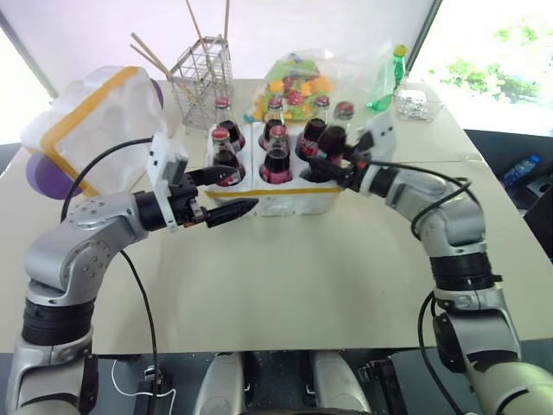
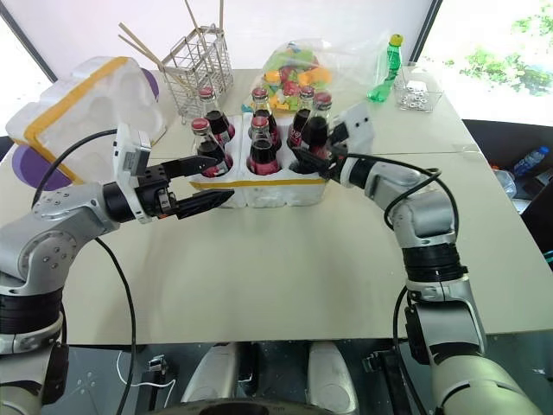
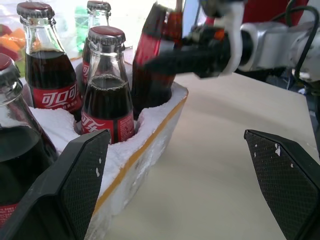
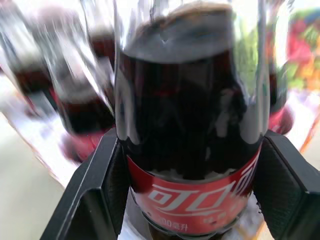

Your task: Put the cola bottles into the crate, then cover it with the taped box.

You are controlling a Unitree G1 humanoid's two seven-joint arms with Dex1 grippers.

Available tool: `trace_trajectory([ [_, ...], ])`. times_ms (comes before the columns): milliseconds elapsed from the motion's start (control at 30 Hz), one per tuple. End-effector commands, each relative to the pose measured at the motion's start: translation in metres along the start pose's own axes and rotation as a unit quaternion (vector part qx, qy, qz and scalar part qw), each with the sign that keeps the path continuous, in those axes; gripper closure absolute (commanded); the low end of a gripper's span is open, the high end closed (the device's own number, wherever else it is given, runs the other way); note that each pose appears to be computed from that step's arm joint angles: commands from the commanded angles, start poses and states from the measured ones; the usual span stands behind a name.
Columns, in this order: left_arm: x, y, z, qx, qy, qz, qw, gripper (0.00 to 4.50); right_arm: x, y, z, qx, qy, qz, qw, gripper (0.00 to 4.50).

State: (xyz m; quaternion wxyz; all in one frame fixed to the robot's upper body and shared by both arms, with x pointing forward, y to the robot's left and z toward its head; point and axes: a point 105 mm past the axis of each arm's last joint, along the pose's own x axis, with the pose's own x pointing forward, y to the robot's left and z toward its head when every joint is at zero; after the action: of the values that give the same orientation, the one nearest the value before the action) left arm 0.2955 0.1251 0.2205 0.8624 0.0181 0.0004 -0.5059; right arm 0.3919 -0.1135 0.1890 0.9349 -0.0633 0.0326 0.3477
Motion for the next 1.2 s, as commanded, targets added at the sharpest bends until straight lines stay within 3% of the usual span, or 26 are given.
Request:
trace_trajectory([
  [33,-0.004,-0.001,0.013,0.030,-0.018,0.010,0.999,0.00,0.007,-0.008,0.003,-0.033,0.004,-0.023,0.999,1.80],
  [100,-0.005,0.001,0.013,0.031,-0.017,0.014,0.999,0.00,0.012,-0.011,-0.006,-0.016,0.019,-0.031,0.999,0.76],
  [167,-0.007,0.002,0.013,0.034,-0.015,0.021,0.999,0.00,0.014,-0.014,-0.009,0.001,0.025,-0.037,0.999,0.02],
  [267,-0.013,0.007,0.015,0.047,-0.009,0.040,0.998,0.00,0.013,-0.011,-0.001,0.018,0.013,-0.028,0.999,0.02],
  [433,-0.038,0.015,0.024,0.078,0.014,0.076,0.994,0.00,-0.010,-0.002,0.036,0.006,-0.029,0.014,0.999,0.02],
  [600,-0.088,0.033,0.044,0.098,0.038,0.136,0.985,0.00,-0.048,-0.005,0.079,-0.036,-0.072,0.046,0.996,0.02],
  [700,-0.141,0.059,0.055,0.113,0.099,0.200,0.968,0.00,-0.076,-0.011,0.092,-0.050,-0.059,0.072,0.994,0.02],
  [800,-0.184,0.084,0.062,0.114,0.158,0.260,0.946,0.00,-0.087,-0.013,0.093,-0.085,-0.044,0.074,0.993,0.02],
  [967,-0.239,0.118,0.072,0.082,0.226,0.365,0.899,0.00,-0.094,-0.016,0.086,-0.071,-0.036,0.078,0.994,0.02],
  [1200,-0.262,0.148,0.075,0.086,0.285,0.432,0.851,0.00,-0.096,-0.005,0.074,-0.079,-0.020,0.096,0.992,0.02],
])
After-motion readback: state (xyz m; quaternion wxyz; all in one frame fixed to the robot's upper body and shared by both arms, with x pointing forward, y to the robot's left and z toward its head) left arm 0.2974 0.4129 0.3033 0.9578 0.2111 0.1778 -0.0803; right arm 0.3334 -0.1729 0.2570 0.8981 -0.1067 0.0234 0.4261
